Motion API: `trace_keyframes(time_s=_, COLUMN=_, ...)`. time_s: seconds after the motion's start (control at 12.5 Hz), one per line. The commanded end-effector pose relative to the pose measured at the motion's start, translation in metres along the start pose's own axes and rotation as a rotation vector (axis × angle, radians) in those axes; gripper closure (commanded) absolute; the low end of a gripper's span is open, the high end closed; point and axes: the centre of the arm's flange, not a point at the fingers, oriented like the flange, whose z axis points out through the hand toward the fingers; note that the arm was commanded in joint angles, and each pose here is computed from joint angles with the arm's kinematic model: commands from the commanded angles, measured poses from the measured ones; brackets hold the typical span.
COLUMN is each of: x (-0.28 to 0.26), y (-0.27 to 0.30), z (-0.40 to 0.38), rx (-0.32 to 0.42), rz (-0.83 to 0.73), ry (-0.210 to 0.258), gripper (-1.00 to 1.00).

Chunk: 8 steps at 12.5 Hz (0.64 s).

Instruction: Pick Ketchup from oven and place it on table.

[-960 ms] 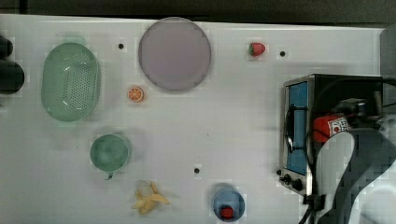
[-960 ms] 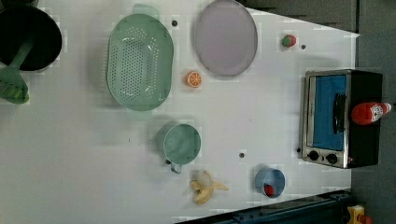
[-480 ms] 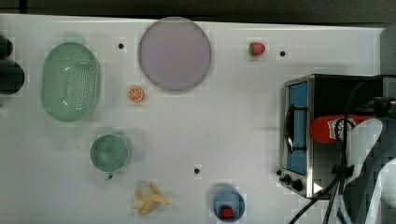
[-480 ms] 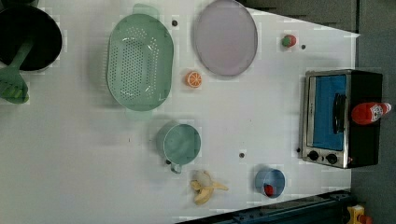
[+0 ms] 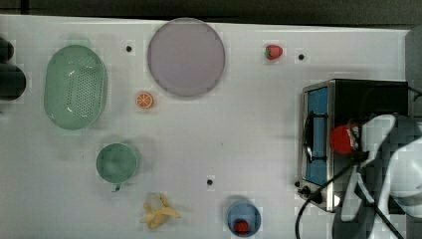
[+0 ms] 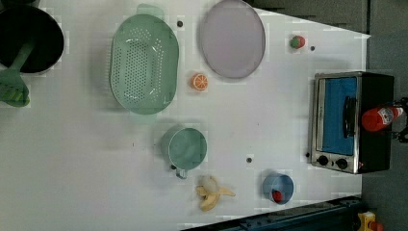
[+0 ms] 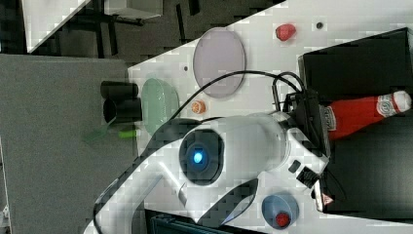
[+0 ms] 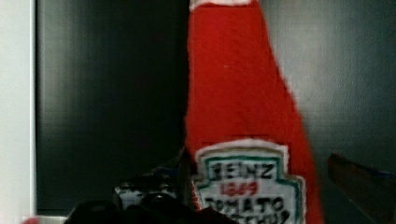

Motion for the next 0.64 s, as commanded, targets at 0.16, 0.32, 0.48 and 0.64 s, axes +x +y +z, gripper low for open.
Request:
trace_keyframes(time_s=0.16, x=0.004, y=-0.011, z=-0.013, rx=0.041, rz=0.031, ry=0.020, gripper=-1.00)
trace_keyframes(time_s=0.32, x=0.007, y=-0.009, z=-0.005, rx=0.028, rz=0.036, ry=0.019, gripper=-0.68)
trace_keyframes(time_s=0.48, x=0.005, y=-0.013, z=-0.006, rx=0.031, rz=0.028, ry=0.023, gripper=-0.27)
trace_keyframes(time_s=0.64, x=0.003, y=-0.016, z=-0.009, rx=0.036, rz=0.023, ry=0.026, gripper=-0.27)
